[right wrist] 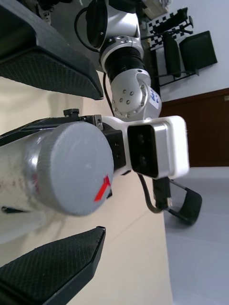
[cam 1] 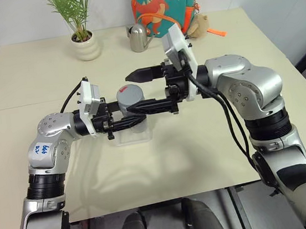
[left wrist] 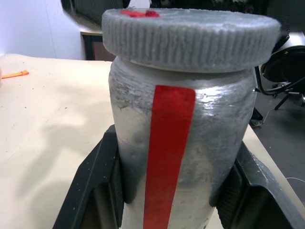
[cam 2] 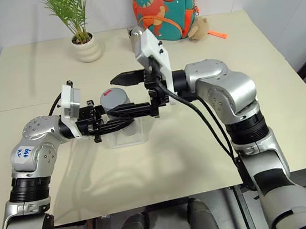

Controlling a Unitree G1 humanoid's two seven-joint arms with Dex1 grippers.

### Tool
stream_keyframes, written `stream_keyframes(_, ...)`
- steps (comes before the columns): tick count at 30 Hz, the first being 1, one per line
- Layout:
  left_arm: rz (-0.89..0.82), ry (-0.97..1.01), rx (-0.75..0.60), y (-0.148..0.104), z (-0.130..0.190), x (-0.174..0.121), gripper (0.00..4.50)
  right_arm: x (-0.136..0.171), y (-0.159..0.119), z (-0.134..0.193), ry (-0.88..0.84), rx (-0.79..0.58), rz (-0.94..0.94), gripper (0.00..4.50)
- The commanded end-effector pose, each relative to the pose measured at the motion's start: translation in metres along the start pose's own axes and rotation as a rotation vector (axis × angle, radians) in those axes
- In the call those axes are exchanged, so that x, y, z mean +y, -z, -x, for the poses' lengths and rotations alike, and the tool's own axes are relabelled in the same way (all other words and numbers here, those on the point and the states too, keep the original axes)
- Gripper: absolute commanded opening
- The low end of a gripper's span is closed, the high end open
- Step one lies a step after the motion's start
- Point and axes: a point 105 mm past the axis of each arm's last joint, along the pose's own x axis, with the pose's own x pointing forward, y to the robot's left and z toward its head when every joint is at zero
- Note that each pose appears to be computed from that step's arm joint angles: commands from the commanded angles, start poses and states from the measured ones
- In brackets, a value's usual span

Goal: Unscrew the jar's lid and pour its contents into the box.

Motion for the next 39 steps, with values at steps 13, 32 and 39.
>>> stream_keyframes(13, -0.053, 0.015, -0.023, -0.014, -0.001, -0.002, 1.94, 0.004, -0.032, -0.006, -0.012, -0.133, 0.018, 2.56)
stream_keyframes(32, -0.034, -0.045, -0.027, -0.016, 0.015, 0.006, 1.94, -0.031, 0.052, 0.12, 0.614, 0.002, 0.061, 2.56)
stream_keyframes(39, -0.02, -0.051, -0.035, -0.017, 0.015, 0.012, 1.94, -0.022, 0.122, 0.137, 0.764, -0.03, -0.044, 2.56)
